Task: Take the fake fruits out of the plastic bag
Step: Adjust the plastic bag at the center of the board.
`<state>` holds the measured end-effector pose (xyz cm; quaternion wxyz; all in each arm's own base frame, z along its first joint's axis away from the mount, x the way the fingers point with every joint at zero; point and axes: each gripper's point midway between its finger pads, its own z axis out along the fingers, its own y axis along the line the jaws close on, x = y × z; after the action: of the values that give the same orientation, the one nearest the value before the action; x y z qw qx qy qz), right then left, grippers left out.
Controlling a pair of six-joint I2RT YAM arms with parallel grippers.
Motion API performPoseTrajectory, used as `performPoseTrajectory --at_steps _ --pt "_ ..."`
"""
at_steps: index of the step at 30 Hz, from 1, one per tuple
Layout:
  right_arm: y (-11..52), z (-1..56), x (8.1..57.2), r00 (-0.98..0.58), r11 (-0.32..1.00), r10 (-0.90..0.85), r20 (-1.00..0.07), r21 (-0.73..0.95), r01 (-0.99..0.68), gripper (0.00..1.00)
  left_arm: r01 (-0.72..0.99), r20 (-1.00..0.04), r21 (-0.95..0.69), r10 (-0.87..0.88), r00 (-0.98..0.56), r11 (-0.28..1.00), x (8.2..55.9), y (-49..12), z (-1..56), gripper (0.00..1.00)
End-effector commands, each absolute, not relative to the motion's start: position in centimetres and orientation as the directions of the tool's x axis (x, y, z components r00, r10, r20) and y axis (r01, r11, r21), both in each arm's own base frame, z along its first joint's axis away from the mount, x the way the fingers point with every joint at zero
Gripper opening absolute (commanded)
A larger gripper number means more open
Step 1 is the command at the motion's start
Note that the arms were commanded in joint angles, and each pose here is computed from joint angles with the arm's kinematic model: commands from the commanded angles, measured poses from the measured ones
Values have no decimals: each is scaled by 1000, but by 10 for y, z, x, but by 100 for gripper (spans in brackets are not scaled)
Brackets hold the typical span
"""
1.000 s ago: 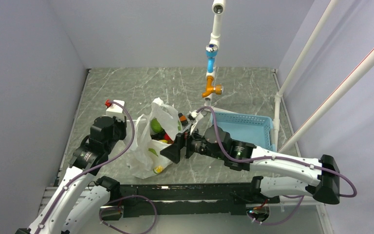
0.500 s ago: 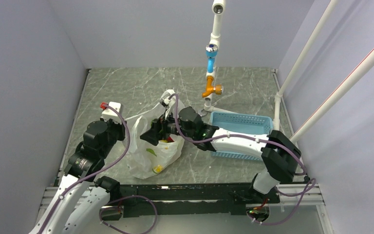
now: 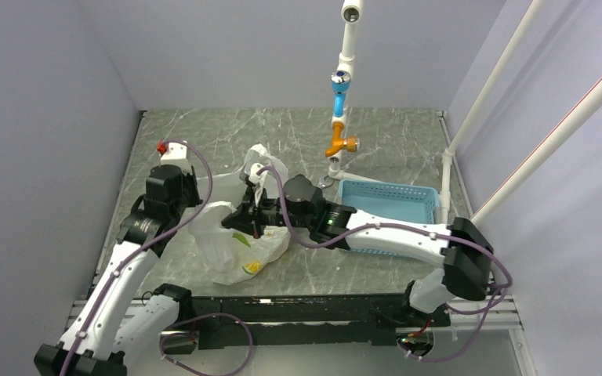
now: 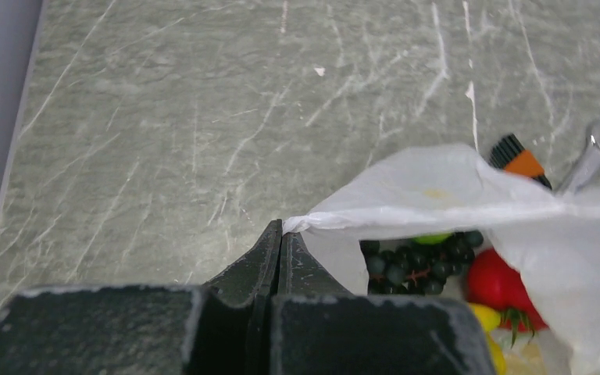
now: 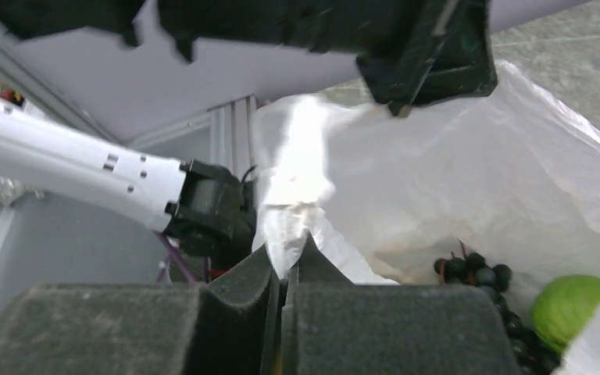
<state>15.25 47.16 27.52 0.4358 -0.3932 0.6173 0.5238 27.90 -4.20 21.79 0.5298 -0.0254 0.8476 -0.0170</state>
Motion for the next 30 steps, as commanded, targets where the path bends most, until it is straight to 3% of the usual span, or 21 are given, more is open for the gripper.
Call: performPoseTrajectory --at_steps 1,6,10,15,20,23,30 --pt "442 319 139 -111 127 -53 -992 104 -986 0 -136 -903 -141 -184 -388 981 302 -26 240 0" --pt "437 297 75 -57 86 -189 -980 41 -995 0 -107 -876 -242 -265 -403 964 315 -22 226 0" --pt "436 250 38 -121 231 -196 -973 74 -970 0 -14 -879 -273 -255 -403 962 311 -33 223 0" --pt "456 187 -5 -246 323 -178 -953 180 -929 0 17 -908 -269 -247 -338 963 297 -34 234 0" --pt "495 144 -45 -313 219 -231 -921 264 -939 1 80 -920 -270 -233 -316 959 295 -43 244 0" --pt "501 108 -45 -344 239 -267 -900 285 -928 8 145 -922 -271 -213 -323 952 294 -53 245 0" --pt "479 65 -4 -464 367 -316 -828 345 -864 36 202 -939 -245 -180 -294 948 286 -60 253 0"
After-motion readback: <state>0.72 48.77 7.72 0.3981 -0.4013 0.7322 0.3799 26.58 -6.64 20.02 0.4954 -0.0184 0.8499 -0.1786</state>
